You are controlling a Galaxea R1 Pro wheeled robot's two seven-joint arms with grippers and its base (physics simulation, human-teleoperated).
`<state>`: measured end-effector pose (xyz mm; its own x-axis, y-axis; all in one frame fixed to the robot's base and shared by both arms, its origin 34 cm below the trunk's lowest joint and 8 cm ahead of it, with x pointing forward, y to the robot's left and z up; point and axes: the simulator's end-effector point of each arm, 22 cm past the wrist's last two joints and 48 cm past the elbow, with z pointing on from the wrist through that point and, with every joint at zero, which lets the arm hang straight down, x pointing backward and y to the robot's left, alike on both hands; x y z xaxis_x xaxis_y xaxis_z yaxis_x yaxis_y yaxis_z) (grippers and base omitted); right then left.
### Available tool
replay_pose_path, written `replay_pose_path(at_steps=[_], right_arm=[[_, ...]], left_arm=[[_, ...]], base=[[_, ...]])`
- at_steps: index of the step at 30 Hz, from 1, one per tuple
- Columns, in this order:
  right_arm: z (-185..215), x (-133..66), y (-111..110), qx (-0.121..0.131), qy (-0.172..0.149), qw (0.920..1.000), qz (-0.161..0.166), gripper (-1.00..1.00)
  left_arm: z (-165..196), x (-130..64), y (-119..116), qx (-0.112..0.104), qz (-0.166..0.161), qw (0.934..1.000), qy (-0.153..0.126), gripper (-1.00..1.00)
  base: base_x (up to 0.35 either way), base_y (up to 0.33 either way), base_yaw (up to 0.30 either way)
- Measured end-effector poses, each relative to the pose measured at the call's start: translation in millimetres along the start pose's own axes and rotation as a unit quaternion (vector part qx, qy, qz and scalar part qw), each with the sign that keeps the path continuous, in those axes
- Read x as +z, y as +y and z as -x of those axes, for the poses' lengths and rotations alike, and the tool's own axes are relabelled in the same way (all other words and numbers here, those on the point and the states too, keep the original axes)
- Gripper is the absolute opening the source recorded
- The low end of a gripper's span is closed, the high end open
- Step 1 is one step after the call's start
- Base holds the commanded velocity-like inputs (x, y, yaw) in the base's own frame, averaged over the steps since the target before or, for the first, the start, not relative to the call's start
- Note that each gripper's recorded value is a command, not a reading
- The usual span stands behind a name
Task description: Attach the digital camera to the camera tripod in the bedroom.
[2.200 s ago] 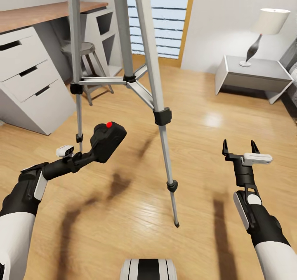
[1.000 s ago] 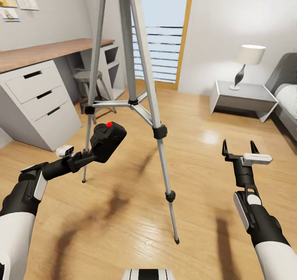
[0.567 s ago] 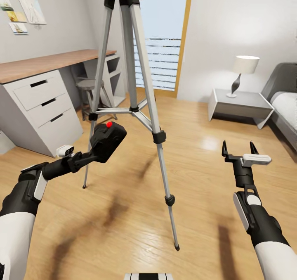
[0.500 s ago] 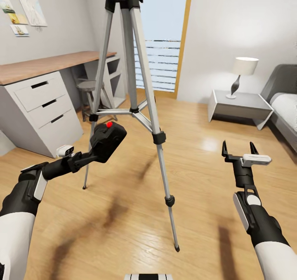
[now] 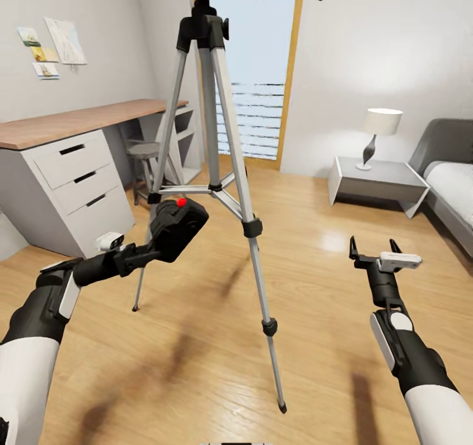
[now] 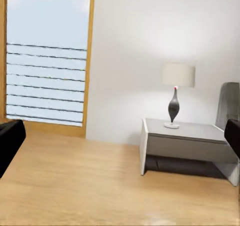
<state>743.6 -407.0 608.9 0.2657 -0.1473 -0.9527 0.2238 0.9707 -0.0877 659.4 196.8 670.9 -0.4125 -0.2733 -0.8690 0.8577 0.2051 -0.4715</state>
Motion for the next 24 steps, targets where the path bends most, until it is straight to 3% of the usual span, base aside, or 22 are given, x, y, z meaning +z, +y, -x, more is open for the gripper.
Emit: replay_pose_path(at_steps=[6,10,17,21,22,24], right_arm=[[-37,-6.2,-1,0.001,0.091,0.9959,0.001,1.00],[-80,-23.9,-4,0.000,0.175,0.9846,0.000,1.00],[-170,-89.0,-8,0.001,0.316,0.9488,-0.003,1.00],[-205,-129.3,-9,0.002,0.372,0.9281,-0.004,1.00],[-221,-149.4,-9,0.002,0.396,0.9183,-0.004,1.00],[-233,-168.1,-10,0.003,0.415,0.9098,-0.004,1.00]], left_arm=[[6,5.0,-12,0.010,-0.008,0.9999,0.007,-1.00],[12,6.7,-20,0.018,-0.011,0.9997,0.008,-1.00],[24,7.2,-33,0.032,-0.015,0.9993,0.008,-1.00],[31,5.7,-40,0.040,-0.015,0.9991,0.007,-1.00],[33,4.7,-42,0.042,-0.014,0.9990,0.008,-1.00],[37,3.9,-45,0.047,-0.015,0.9988,0.007,-1.00]], base=[[0.000,0.000,0.000],[0.000,0.000,0.000],[0.000,0.000,0.000],[0.000,0.000,0.000],[0.000,0.000,0.000],[0.000,0.000,0.000]])
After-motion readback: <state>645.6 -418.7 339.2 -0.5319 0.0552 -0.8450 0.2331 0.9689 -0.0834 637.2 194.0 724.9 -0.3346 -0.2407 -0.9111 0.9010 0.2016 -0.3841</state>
